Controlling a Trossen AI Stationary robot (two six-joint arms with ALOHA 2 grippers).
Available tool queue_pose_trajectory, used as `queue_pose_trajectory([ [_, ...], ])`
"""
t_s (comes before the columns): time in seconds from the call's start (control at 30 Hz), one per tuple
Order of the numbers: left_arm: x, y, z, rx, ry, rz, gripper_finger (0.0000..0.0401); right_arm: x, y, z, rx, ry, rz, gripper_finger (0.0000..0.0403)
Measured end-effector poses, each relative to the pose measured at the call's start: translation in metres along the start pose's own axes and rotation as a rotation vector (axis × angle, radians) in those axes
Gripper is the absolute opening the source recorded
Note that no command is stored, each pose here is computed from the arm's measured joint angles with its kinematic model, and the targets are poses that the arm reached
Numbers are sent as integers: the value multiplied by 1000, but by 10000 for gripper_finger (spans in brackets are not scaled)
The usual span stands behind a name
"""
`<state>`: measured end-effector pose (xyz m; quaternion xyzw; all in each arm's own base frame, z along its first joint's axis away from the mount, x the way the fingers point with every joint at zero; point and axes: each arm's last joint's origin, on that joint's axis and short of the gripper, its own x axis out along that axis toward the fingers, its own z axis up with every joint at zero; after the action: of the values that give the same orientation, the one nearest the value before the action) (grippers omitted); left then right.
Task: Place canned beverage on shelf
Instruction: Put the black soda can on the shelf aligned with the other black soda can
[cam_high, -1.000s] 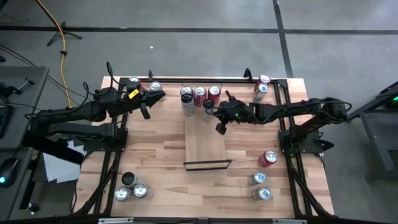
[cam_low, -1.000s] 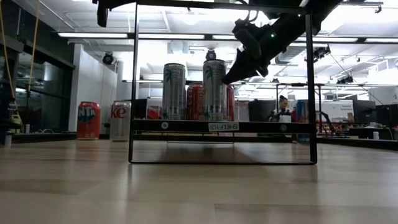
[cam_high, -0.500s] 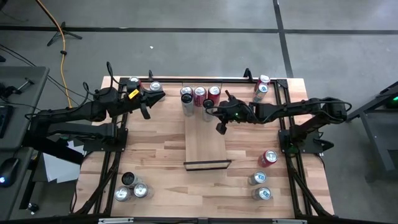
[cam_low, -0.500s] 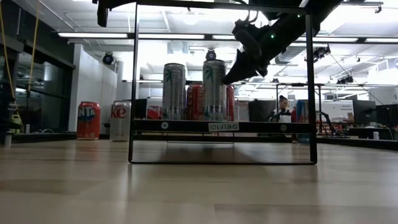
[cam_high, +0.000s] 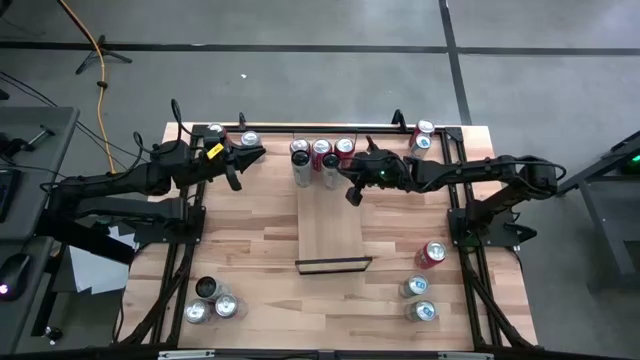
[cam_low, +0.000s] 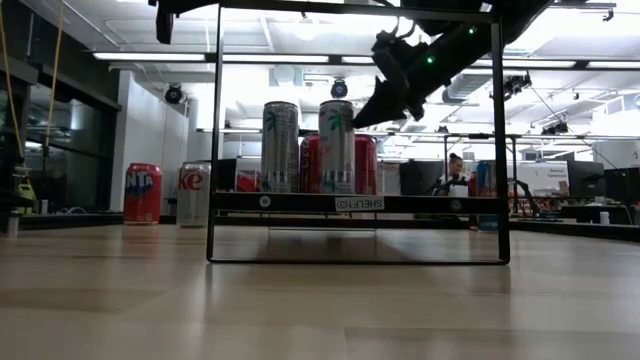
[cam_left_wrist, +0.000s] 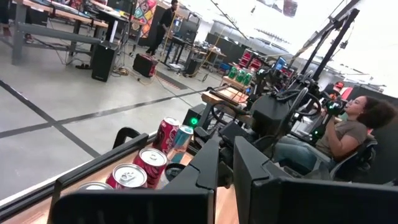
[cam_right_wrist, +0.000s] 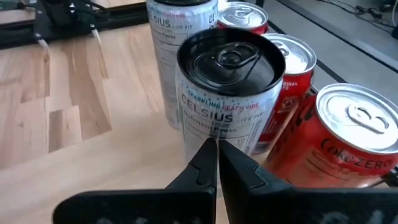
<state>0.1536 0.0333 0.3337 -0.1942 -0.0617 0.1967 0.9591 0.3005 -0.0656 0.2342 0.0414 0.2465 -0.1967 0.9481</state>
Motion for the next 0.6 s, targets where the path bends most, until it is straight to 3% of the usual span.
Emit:
queue_pose_trajectory([
  [0.6,0,0,0,-1,0,2,3,20,8,-8,15,-5,65,0],
])
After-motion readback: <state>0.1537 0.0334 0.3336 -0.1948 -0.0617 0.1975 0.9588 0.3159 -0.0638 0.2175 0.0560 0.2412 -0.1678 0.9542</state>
